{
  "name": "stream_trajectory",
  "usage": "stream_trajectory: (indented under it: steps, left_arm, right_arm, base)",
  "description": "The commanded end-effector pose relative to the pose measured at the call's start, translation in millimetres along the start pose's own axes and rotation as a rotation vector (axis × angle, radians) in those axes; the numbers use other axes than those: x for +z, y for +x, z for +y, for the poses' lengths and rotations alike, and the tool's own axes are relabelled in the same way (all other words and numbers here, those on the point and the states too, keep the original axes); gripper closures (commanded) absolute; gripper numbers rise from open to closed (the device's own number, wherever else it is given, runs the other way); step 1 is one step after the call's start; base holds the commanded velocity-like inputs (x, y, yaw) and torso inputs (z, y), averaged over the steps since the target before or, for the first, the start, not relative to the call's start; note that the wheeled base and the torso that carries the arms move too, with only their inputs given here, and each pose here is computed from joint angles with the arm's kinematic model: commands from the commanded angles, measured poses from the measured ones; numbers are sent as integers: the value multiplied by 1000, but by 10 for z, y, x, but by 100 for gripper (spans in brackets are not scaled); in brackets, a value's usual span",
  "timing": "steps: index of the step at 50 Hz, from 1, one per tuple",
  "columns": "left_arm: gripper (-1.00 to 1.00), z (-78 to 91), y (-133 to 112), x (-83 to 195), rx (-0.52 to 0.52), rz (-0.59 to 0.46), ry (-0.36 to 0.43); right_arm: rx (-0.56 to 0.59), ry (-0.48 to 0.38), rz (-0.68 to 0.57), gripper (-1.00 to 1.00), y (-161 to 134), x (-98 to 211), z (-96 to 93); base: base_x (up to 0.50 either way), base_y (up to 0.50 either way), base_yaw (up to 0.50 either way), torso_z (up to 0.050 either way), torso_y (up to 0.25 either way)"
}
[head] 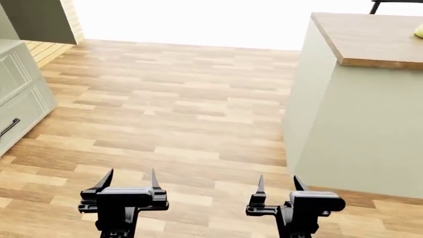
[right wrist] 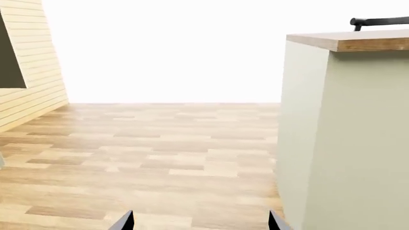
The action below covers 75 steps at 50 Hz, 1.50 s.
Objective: Pick the pear from the counter and place it in the cabinet.
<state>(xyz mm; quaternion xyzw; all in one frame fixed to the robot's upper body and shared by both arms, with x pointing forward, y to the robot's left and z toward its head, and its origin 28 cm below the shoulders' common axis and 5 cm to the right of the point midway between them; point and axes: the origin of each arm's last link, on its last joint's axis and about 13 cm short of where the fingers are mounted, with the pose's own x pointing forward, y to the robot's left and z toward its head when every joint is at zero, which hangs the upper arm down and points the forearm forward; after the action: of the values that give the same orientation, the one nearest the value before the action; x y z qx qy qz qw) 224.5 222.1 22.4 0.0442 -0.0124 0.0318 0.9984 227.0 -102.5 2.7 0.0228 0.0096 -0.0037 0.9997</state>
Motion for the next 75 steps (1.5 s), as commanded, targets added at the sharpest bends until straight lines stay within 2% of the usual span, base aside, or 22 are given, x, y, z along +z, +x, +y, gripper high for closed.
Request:
stream_trajectory:
  steps: [1,20,75]
  left_arm:
    - [-100,-2,0,-7,-3,2,-1]
    - [-100,0,1,-30,-5,10,-4]
    - [-100,8,12,-66,2,21,-10]
  right_arm:
    - [7,2,7,-100,-2,-13,8]
    - [14,18,21,-100,-1,-26,16]
    - [10,9,17,-100,17,-30,18]
  base:
    - [-478,141,0,0,0]
    - [-490,85,0,0,0]
    - [-495,-70,0,0,0]
